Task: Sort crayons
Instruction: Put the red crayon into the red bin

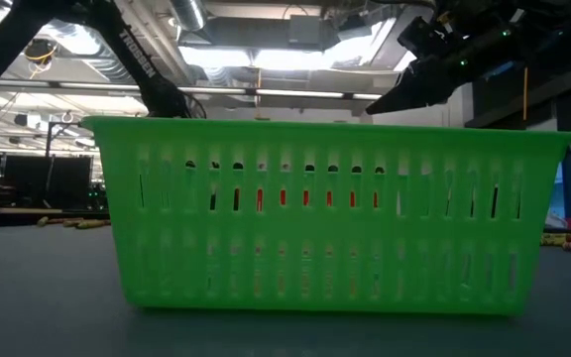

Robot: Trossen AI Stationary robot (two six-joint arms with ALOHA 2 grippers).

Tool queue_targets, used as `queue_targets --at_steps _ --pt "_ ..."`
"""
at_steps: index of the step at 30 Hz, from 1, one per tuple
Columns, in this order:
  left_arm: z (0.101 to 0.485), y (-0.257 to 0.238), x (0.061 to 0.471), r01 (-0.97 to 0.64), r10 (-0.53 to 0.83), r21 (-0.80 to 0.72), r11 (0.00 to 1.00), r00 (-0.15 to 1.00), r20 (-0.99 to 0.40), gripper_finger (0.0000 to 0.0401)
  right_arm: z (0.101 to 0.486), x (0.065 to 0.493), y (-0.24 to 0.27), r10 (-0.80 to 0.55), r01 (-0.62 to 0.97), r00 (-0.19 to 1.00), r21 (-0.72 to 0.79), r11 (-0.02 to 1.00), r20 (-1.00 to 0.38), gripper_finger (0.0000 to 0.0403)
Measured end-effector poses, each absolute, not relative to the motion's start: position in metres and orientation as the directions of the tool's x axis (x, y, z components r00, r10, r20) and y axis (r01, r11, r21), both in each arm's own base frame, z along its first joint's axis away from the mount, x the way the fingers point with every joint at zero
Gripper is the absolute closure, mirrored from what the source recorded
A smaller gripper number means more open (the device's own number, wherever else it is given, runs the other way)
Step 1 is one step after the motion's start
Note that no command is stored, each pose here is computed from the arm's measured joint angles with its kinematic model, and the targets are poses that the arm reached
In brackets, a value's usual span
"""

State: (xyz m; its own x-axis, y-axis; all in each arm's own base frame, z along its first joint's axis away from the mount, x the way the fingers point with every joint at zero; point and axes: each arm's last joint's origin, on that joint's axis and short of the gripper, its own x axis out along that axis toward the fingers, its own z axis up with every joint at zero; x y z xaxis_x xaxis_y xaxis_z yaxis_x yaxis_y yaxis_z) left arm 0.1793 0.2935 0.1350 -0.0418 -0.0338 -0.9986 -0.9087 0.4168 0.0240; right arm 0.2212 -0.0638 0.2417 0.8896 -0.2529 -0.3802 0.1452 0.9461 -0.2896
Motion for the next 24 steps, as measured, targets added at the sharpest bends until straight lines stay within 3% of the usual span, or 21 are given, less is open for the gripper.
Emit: queue_targets --at_steps 5,12,24 --pt "0.135 0.293 0.179 -0.9 -0.032 0.028 0.435 -0.046 -0.998 0.0392 0.242 0.221 -0.064 -0.253 0.145 0.89 -0.29 0.946 -0.38 0.0265" --pt "0.15 0.287 0.19 -0.874 0.028 0.092 0.478 -0.089 -0.996 0.0388 0.242 0.221 -0.064 -0.253 0.145 0.89 -0.29 0.946 -0.38 0.0265" --pt "0.237 0.229 0.235 -0.735 0.237 0.078 0.673 0.115 -0.965 0.0387 0.242 0.221 -0.064 -0.246 0.139 0.892 -0.287 0.948 -0.38 0.0265"
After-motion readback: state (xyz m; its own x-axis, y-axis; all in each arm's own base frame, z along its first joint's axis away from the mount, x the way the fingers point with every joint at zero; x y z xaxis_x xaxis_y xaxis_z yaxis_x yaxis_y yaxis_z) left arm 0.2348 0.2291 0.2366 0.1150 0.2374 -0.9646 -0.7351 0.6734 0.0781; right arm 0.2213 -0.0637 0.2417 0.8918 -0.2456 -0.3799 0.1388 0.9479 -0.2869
